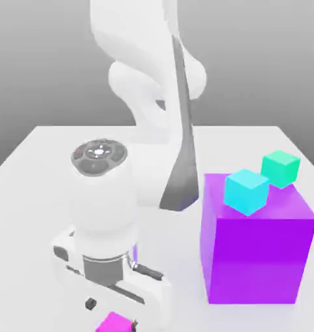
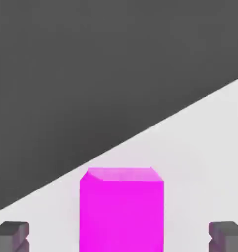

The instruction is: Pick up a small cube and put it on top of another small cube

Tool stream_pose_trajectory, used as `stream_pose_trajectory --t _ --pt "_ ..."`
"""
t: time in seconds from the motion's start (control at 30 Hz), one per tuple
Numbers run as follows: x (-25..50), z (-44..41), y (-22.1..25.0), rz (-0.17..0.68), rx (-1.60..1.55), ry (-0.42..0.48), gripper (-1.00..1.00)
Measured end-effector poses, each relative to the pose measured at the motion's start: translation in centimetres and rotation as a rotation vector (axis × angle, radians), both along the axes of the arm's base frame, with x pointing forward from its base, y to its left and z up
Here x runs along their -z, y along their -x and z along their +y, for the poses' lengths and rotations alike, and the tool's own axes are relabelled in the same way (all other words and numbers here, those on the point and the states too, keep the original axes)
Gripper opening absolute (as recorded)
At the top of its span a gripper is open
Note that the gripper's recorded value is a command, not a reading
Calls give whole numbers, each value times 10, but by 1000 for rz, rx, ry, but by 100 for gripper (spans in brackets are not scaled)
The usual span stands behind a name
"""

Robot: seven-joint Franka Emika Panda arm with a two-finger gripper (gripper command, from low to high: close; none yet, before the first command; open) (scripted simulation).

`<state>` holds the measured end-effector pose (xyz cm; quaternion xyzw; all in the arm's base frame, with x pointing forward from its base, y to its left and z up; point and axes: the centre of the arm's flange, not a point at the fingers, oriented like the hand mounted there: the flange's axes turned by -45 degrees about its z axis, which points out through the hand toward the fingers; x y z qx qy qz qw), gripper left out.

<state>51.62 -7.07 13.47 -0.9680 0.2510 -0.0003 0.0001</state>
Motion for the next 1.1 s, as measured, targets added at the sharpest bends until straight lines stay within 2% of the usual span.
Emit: stream_pose_trajectory --t 0.23,0.4,0.63,0.87,1.1 --pt "3 0 0 0 0 0 -100" --pt "-56 4 0 -1 -6 -1 -100" --pt "-155 83 9 -6 -132 -16 -100" --pt "-242 158 51 -5 -267 -20 -100" --pt "-306 220 117 0 -400 -8 -100"
